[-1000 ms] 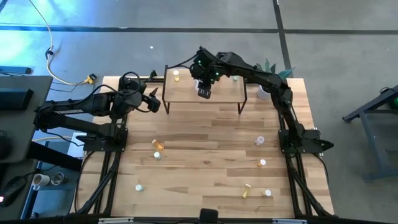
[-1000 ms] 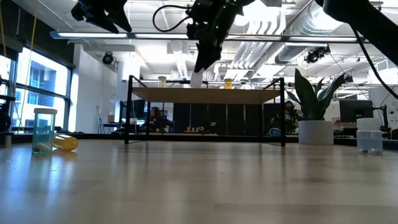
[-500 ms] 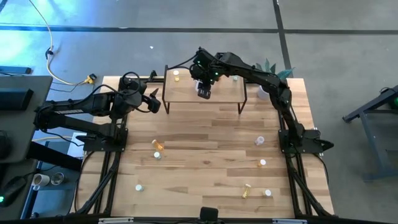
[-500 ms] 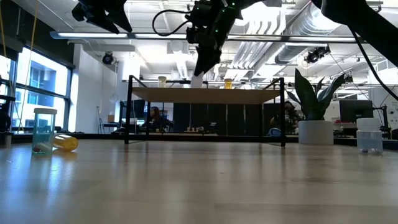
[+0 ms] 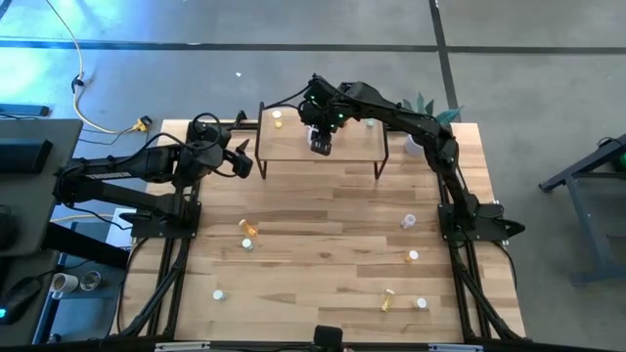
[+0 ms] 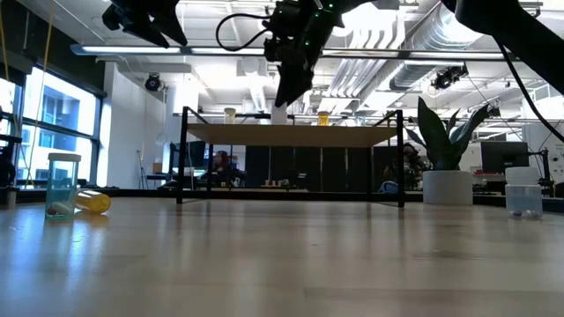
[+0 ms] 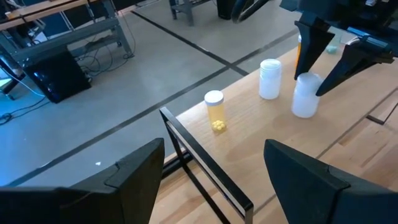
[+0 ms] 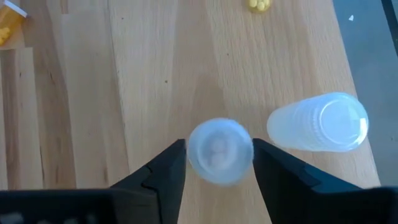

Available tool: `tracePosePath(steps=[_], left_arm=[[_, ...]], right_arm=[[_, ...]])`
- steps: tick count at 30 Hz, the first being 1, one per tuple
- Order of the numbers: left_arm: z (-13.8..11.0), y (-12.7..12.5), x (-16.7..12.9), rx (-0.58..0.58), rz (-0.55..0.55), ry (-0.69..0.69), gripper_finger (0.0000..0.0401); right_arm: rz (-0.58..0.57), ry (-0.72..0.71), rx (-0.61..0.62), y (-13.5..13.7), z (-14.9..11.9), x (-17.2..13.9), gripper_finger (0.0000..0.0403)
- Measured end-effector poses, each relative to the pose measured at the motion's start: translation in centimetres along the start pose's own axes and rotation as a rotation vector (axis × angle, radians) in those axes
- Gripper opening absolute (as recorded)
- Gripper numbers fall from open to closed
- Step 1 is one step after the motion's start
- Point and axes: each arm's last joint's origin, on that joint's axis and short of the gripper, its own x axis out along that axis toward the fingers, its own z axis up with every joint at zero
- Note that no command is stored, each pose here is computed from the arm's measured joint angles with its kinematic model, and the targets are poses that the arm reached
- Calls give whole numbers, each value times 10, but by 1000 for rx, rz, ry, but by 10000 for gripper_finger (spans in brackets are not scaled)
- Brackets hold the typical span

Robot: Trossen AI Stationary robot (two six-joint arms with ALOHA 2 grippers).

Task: Pick and place medicine bottles onto shelf by color
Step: Put the bottom white medicine bottle on the shelf aligned with the other white medicine bottle, then put the top blue medicine bottle on the shelf aligned with the other blue medicine bottle

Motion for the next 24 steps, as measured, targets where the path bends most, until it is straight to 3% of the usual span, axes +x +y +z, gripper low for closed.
tracePosePath(steps=[24], left_arm=[[0,0,0,-1,-7,2,266]], right_arm=[[-30,-62,-4,-3,7,-2,167]])
